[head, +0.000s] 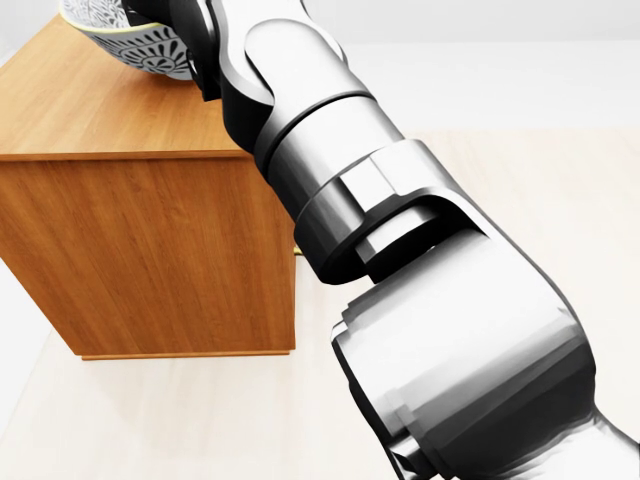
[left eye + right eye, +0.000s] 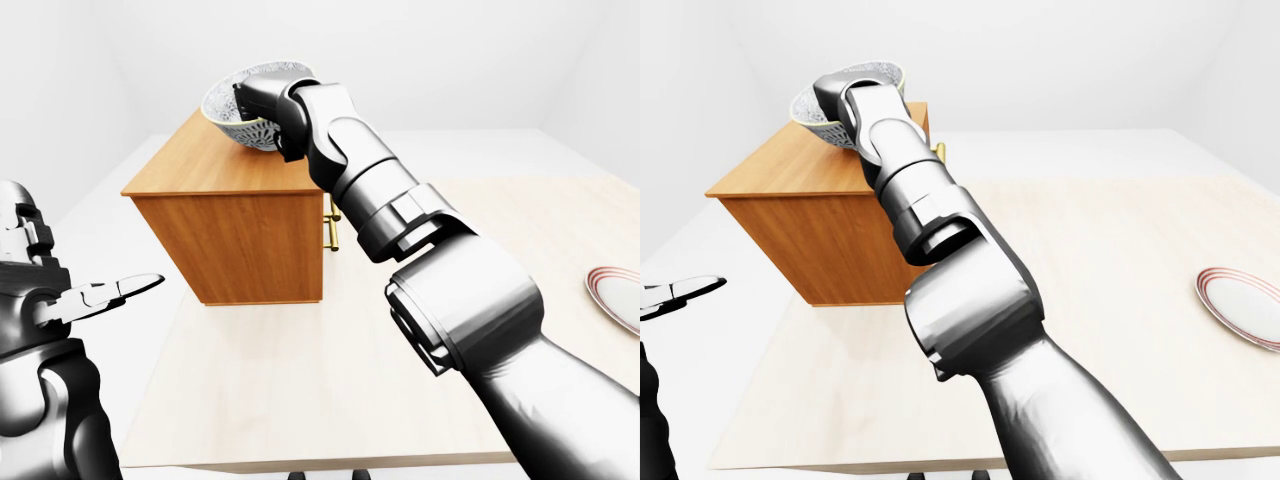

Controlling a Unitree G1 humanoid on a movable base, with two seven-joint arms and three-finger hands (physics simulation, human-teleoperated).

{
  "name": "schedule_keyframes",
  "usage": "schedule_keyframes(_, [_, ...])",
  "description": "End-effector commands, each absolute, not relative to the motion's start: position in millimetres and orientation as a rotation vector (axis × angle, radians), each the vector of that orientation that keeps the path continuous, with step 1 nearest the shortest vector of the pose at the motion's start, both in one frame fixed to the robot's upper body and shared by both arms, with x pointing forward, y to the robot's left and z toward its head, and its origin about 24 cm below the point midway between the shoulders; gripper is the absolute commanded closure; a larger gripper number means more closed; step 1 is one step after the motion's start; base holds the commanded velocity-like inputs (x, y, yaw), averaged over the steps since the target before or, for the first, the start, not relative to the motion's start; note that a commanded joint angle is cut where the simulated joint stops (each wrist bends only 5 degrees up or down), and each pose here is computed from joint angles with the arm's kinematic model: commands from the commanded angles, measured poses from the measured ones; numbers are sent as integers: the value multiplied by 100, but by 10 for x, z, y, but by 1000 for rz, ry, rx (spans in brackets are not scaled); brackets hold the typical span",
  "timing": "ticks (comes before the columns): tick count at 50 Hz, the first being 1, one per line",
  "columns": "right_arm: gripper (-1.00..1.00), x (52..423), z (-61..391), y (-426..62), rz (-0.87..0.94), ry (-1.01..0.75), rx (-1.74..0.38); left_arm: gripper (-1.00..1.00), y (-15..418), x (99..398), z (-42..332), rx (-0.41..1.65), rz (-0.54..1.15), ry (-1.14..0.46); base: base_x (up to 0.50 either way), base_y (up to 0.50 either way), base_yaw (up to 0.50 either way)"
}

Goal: Put the bowl on top of the cabinet.

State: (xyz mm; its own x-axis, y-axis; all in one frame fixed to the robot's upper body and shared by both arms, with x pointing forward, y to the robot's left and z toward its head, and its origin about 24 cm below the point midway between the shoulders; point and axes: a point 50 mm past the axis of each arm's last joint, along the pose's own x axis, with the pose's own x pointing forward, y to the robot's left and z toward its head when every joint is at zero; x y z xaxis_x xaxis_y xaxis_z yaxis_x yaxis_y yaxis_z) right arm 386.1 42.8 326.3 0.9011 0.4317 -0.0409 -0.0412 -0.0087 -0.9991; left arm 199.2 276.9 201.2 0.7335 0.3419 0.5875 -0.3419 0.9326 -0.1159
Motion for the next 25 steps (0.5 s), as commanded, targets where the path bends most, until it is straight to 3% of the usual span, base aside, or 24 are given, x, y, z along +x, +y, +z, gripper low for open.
schedule_keyframes(1, [100, 3879, 3180, 428, 388, -303, -1561, -100, 2768, 1990, 2014, 0, 375, -647, 0, 0, 0])
schedule_keyframes(25, [100, 3898, 3158, 397, 379, -295, -1572, -100, 2770, 1988, 2025, 0, 374, -652, 0, 0, 0])
